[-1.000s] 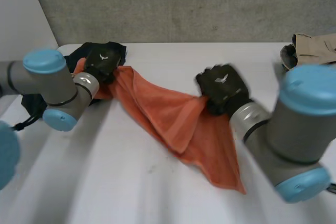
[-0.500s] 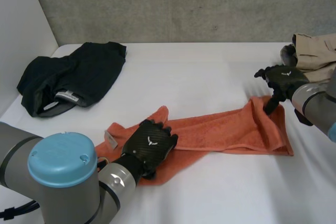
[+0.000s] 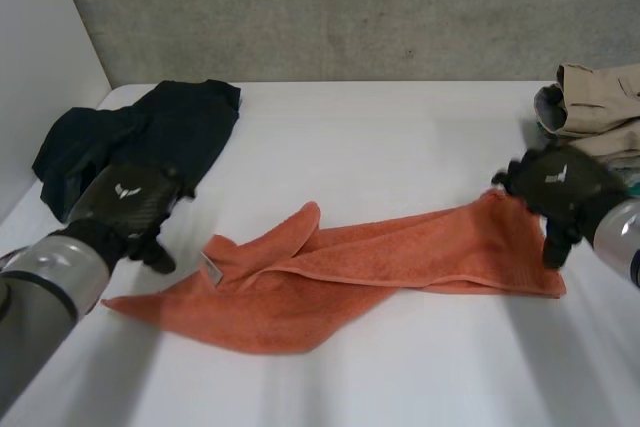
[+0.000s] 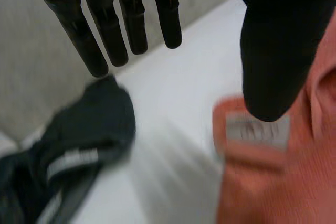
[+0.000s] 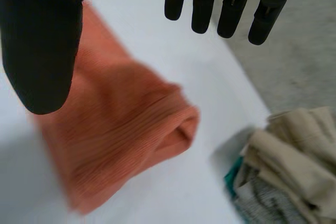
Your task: Fold the laundry.
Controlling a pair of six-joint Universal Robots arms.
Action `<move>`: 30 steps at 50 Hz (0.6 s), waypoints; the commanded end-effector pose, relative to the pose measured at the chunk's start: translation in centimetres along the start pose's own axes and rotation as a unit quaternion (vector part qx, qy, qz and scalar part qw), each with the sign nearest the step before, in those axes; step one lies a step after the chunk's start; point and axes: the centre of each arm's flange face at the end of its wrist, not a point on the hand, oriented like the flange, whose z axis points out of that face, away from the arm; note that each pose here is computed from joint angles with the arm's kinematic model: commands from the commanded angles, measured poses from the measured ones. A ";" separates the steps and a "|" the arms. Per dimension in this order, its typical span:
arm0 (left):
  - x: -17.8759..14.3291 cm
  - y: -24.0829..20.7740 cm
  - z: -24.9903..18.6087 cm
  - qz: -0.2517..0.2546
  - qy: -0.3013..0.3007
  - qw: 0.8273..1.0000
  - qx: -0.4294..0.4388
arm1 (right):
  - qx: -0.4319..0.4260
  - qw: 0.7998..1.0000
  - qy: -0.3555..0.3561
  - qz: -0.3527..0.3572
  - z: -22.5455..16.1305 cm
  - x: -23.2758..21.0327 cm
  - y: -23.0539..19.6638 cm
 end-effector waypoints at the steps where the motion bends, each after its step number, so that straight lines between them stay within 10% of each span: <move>1: -1.6 3.4 0.7 -0.040 0.001 0.996 -0.076 | -0.024 0.999 -0.044 -0.003 -0.4 -2.4 1.9; 30: 1.1 5.3 2.5 -0.023 0.044 0.995 -0.086 | 0.007 0.999 -0.033 0.023 7.1 -4.1 6.5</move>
